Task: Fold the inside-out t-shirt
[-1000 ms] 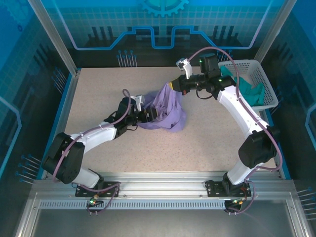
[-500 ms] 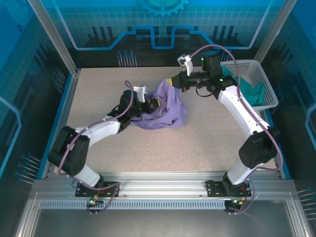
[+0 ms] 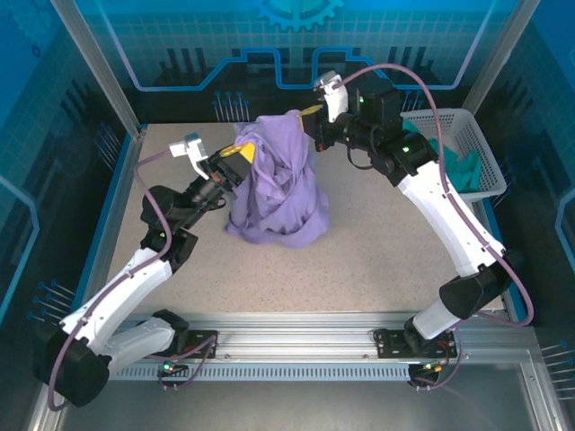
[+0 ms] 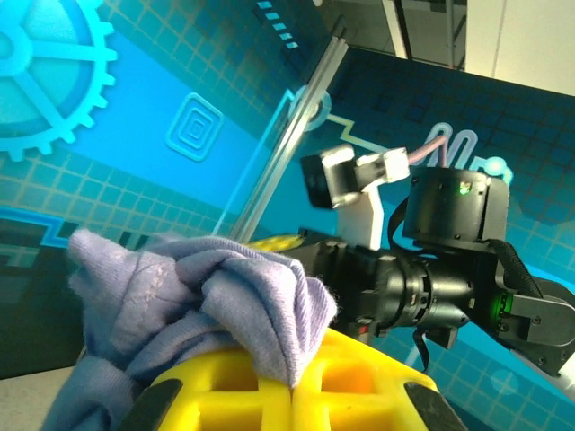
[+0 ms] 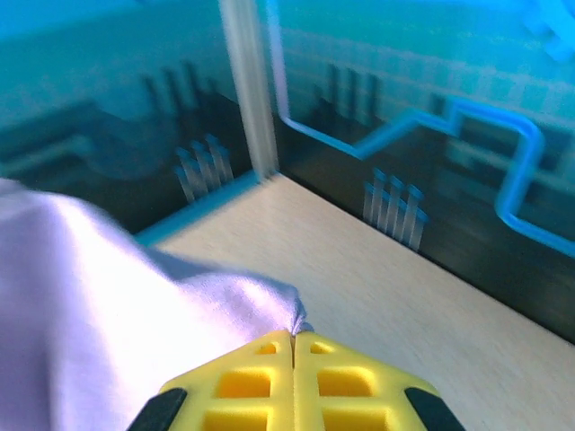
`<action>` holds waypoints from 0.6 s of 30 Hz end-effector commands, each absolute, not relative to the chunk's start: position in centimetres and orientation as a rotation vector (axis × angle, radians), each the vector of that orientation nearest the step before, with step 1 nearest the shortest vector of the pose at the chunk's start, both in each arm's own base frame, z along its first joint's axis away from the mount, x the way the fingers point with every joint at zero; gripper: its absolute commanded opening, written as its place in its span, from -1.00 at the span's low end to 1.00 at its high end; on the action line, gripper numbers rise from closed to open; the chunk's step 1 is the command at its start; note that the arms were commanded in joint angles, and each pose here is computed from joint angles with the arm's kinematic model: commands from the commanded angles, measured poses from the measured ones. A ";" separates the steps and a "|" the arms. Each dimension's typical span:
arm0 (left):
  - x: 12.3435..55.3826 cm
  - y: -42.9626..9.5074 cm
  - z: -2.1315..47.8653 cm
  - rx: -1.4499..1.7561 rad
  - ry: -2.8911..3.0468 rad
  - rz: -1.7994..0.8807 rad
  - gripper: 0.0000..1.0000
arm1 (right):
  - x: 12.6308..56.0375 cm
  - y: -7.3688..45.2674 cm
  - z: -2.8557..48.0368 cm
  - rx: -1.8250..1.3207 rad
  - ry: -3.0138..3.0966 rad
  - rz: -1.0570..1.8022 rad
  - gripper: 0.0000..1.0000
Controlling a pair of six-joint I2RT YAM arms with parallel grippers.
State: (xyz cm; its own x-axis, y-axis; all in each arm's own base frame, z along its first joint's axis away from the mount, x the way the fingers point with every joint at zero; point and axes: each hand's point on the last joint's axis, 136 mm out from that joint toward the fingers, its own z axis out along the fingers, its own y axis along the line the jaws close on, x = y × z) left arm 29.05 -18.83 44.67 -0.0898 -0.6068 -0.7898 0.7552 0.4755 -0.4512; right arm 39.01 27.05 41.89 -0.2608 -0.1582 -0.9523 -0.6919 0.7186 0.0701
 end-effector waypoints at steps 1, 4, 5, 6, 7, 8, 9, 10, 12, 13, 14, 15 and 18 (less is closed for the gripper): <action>28.7 -17.0 45.2 0.119 1.148 -1.068 -1.00 | 41.7 23.3 38.5 -0.548 1.922 0.318 -1.00; 28.6 -16.7 45.0 0.106 1.156 -1.054 -1.00 | 42.0 22.9 38.7 -0.520 1.918 0.322 -1.00; 28.7 -16.7 44.7 0.100 1.165 -1.051 -1.00 | 42.0 23.1 39.0 -0.525 1.906 0.343 -1.00; 28.9 -16.6 44.3 0.093 1.179 -1.045 -1.00 | 41.9 23.7 39.6 -0.542 1.885 0.383 -1.00; 29.1 -16.7 44.0 0.089 1.193 -1.039 -1.00 | 41.6 24.5 40.1 -0.566 1.864 0.431 -1.00; 29.5 -16.6 43.5 0.080 1.213 -1.028 -1.00 | 41.1 25.6 40.9 -0.602 1.826 0.504 -1.00; 29.8 -16.7 42.9 0.076 1.237 -1.017 -1.00 | 40.5 26.7 41.9 -0.640 1.780 0.585 -1.00; 30.1 -16.7 42.3 0.072 1.259 -1.005 -1.00 | 39.8 27.7 43.2 -0.670 1.731 0.667 -1.00; 30.5 -16.8 41.3 0.072 1.289 -0.982 -1.00 | 38.7 28.6 45.8 -0.701 1.645 0.771 -1.00; 30.7 -16.8 41.0 0.072 1.299 -0.971 -1.00 | 38.3 28.6 47.1 -0.706 1.605 0.807 -1.00; 30.7 -16.8 40.7 0.078 1.306 -0.961 -1.00 | 37.9 28.3 48.1 -0.706 1.570 0.827 -1.00; 30.6 -16.9 40.4 0.088 1.312 -0.954 -1.00 | 37.6 28.0 48.9 -0.702 1.541 0.842 -1.00; 30.2 -18.4 38.3 0.150 1.363 -0.926 -1.00 | 37.0 27.0 48.4 -0.709 1.534 0.801 -1.00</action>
State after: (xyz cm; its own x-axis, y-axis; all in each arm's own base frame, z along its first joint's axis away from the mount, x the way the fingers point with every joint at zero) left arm 30.58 -17.89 39.51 -0.1028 -0.5371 -0.8372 0.6405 0.6082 -0.4688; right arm 39.15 27.85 44.16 -0.2239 -0.0605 -0.9727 -0.7656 0.6285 0.1371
